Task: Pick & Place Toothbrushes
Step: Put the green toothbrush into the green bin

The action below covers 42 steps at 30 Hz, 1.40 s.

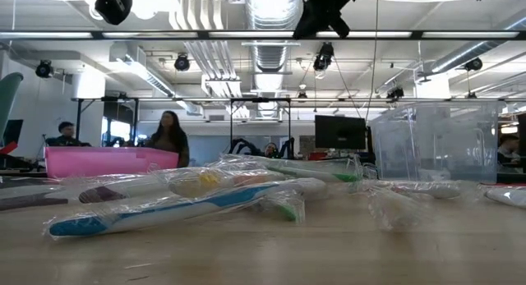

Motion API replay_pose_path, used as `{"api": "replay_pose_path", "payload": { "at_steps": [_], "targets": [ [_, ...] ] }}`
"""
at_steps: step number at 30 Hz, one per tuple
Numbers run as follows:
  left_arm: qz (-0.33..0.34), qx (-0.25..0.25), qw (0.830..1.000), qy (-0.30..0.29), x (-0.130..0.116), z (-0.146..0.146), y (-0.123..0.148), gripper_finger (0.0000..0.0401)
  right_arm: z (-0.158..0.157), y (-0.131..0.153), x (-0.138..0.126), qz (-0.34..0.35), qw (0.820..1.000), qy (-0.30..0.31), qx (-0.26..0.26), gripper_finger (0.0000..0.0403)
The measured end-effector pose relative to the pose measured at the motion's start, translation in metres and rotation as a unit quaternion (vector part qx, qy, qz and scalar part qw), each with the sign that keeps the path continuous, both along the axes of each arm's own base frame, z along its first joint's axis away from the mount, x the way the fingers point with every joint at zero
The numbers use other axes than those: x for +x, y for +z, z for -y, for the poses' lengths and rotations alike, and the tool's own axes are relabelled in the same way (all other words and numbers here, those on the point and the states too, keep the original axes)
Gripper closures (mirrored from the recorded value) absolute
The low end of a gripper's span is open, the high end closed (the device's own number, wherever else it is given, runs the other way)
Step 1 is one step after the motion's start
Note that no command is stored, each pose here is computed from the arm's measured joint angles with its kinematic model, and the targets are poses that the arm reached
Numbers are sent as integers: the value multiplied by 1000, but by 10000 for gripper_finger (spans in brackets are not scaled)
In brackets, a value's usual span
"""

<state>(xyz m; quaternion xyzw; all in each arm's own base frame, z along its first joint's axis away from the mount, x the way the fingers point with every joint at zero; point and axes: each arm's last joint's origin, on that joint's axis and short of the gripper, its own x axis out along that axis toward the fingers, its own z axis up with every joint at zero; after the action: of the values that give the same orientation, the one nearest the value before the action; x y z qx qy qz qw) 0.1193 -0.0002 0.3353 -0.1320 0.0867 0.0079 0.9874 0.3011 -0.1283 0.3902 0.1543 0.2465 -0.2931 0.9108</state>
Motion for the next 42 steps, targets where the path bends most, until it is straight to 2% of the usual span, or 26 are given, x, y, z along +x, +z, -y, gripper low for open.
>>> {"api": "replay_pose_path", "payload": {
  "at_steps": [8,13,18,26,32,35,42],
  "targets": [
    [0,0,1000,0,0,0,0,362,-1,-19,20,-41,999,25,-1,394],
    [0,0,1000,0,0,0,0,362,-13,-32,37,-86,995,58,1,394],
    [0,0,1000,0,0,0,0,362,-27,-49,52,-162,981,107,-2,394],
    [0,0,1000,0,0,0,0,362,-39,-63,62,-248,962,111,44,394],
    [0,0,1000,0,0,0,0,362,-59,-73,70,-296,944,136,54,394],
    [0,0,1000,0,0,0,0,362,-74,-78,74,-309,937,151,56,394],
    [0,0,1000,0,0,0,0,362,-108,-86,78,-296,940,152,73,394]
  ]
}}
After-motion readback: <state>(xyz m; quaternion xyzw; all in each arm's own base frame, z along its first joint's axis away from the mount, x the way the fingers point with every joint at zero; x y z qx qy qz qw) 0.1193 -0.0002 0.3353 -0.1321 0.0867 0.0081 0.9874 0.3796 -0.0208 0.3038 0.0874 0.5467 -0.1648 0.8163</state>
